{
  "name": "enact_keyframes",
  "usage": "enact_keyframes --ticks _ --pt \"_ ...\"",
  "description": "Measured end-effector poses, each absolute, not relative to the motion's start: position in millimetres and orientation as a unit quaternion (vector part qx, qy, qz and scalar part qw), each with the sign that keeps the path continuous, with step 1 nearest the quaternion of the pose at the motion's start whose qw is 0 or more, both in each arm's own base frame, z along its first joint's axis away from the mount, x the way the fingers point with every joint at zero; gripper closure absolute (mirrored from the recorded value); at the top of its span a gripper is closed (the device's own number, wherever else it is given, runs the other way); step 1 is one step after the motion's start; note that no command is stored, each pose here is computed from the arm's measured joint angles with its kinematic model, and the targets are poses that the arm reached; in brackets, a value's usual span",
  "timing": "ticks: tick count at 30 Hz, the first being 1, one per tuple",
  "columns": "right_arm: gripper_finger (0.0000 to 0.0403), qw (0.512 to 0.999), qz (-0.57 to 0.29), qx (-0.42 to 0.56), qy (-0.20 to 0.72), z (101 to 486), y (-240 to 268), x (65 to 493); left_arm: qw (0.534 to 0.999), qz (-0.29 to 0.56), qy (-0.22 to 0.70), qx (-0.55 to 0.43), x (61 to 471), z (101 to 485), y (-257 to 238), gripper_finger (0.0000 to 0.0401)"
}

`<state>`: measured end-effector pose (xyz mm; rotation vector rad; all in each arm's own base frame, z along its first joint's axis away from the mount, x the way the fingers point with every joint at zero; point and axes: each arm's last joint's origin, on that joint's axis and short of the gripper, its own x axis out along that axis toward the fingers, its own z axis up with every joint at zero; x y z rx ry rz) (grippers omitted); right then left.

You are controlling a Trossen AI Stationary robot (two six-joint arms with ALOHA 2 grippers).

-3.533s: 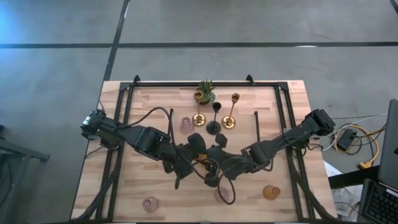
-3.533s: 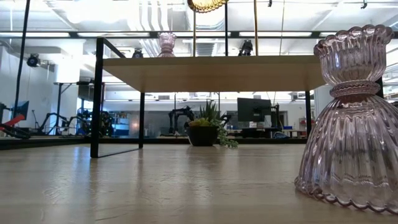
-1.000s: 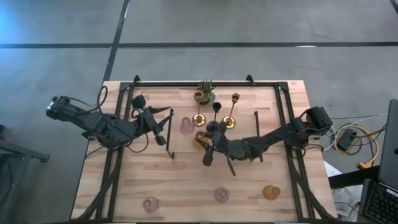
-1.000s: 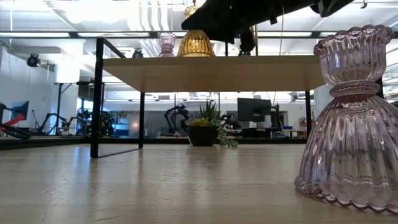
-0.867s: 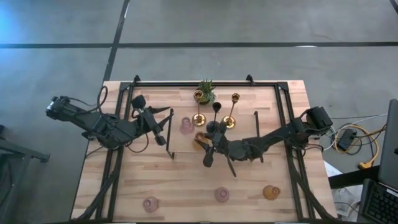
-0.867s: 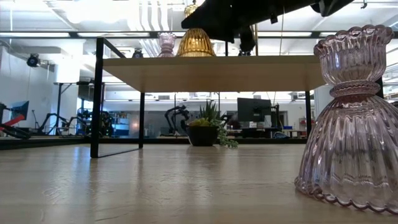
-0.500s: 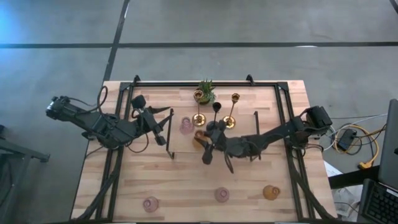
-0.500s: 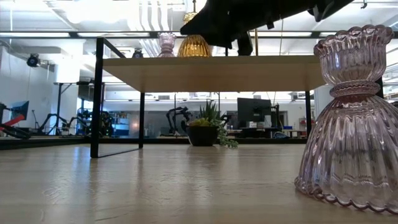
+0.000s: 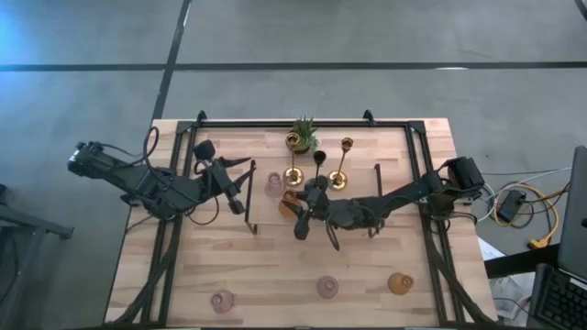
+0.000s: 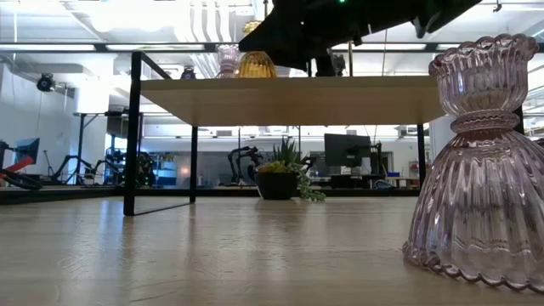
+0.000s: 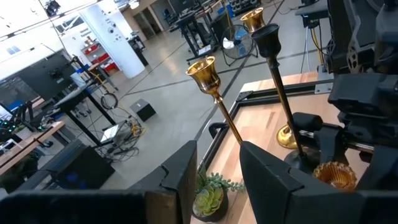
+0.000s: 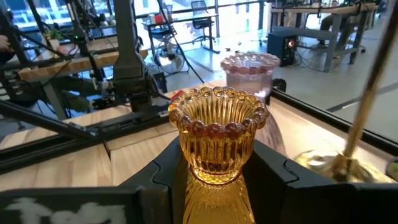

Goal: Pick & Place candle stick holders
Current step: Put the top orange glass candle holder on the shelf

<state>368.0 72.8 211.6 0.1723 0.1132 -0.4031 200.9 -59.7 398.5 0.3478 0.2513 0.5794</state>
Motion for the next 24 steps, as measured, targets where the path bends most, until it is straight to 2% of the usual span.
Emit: enact_keyframes --ticks 6,16,24 --pt "0.0269 0.977 -0.197 0.060 0.063 212.4 75.3 375.6 0.936 0.283 0.123 0.170 201.0 398.3 -59.7 0.0275" --pt "0.0277 0.976 -0.200 0.056 0.067 212.4 75.1 375.3 0.939 0.273 0.124 0.170 201.4 397.5 -60.2 0.0275" --pt "0.0281 0.968 -0.238 0.054 0.066 211.9 72.6 374.4 0.939 0.273 0.124 0.169 201.5 396.9 -60.3 0.0275"
